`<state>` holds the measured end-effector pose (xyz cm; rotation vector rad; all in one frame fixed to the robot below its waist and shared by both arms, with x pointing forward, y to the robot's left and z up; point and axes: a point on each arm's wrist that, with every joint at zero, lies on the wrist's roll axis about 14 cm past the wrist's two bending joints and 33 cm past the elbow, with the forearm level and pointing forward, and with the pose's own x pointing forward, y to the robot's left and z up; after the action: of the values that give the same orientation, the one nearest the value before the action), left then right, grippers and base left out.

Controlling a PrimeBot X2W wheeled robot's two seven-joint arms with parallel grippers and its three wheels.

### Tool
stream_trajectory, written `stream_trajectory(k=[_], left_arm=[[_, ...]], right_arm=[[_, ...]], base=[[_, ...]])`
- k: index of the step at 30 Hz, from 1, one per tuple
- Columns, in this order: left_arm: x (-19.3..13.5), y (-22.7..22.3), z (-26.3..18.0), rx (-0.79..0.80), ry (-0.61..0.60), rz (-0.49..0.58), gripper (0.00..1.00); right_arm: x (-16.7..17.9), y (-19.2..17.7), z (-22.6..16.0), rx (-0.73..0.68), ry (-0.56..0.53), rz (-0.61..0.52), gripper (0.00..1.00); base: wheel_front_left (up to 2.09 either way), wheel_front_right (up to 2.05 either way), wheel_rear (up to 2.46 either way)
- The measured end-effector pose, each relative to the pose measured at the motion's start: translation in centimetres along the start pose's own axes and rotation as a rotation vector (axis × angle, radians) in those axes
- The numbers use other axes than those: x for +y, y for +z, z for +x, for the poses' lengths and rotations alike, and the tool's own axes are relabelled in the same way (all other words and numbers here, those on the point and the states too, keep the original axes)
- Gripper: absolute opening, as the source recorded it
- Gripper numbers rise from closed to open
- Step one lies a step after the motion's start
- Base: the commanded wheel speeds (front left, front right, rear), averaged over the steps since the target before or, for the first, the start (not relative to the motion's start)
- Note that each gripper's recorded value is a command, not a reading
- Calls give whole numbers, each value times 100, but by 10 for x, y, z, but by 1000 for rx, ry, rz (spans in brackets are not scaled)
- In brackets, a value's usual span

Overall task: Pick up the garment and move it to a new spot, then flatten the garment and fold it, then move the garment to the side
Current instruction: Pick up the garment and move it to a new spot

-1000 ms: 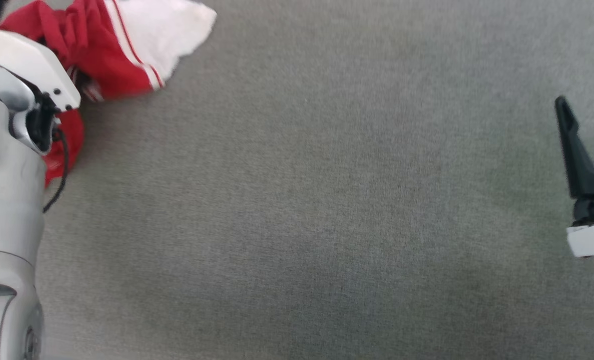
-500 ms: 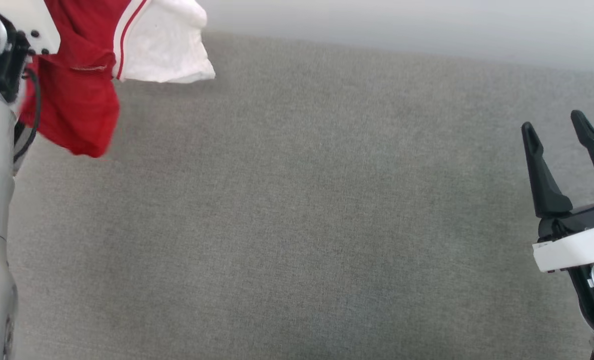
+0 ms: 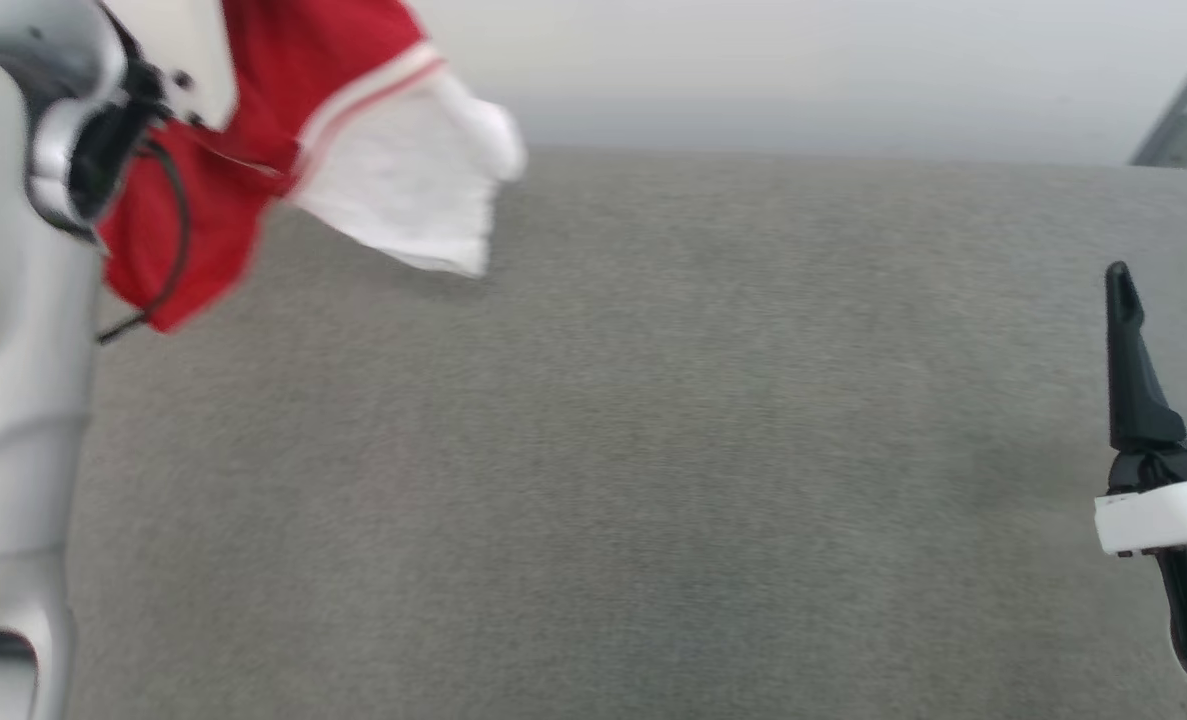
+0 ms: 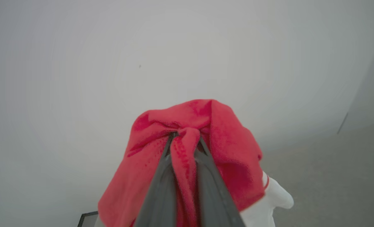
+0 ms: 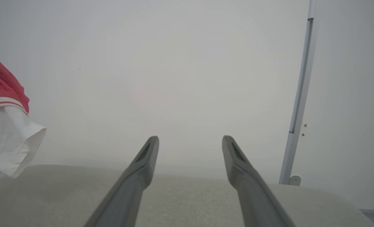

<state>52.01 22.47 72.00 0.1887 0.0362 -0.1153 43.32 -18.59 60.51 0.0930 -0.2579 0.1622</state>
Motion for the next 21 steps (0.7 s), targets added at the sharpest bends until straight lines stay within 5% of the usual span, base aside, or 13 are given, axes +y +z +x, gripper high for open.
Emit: stream_trajectory(k=[9, 14, 21], left_arm=[[-139, -13, -4, 51, -315, 44, 0], [-210, -77, -14, 217, -477, 34, 0], [-257, -191, -38, 554, -587, -6, 0]], right_arm=[[-54, 11, -42, -13, -188, -21, 100], [-69, 5, -63, 11, -254, -15, 100], [-76, -8, -80, 46, -296, 5, 100]], base=[[0, 0, 0], [0, 0, 0], [0, 0, 0]])
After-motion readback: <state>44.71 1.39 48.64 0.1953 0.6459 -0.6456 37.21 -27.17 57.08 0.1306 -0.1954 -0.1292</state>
